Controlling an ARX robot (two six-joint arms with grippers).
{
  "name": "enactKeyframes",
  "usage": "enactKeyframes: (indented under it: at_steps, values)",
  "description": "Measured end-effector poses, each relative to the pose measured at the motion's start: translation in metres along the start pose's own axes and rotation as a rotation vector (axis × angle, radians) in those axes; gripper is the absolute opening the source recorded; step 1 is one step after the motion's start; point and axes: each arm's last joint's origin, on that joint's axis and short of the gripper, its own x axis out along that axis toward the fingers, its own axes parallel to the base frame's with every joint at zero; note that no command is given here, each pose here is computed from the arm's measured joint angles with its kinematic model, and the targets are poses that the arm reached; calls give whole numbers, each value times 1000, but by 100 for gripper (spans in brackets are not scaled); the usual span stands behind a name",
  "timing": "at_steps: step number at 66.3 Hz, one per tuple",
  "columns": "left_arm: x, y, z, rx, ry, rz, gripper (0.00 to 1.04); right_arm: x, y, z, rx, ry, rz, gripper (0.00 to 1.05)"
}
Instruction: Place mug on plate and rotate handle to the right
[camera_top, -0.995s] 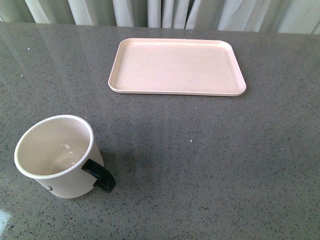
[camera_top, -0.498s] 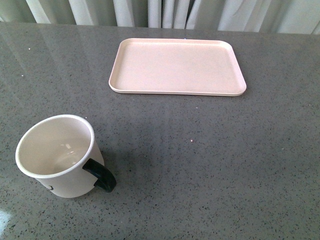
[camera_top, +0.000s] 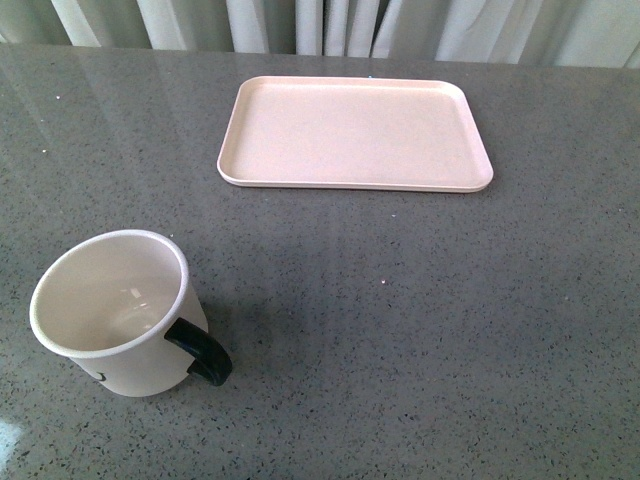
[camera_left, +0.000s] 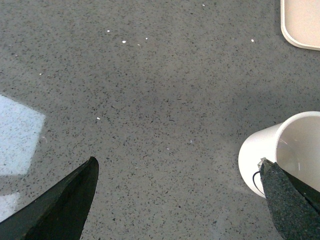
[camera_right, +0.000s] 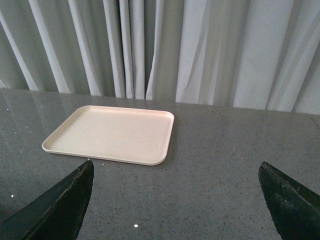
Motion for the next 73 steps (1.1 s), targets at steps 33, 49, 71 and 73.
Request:
enactKeyframes:
  at_steps: [33,49,71,73]
  values:
    - [27,-24,-2,12,62,-66,96,0,0,0,0,0,0,96]
    - [35,-29,-3,2,77,-83,96,0,0,0,0,0,0,96]
    - [47,-37,-4,5,89,-133,96,0,0,0,0,0,0,96]
    - [48,-37,-5,6,92,-134,96,0,0,0,0,0,0,96]
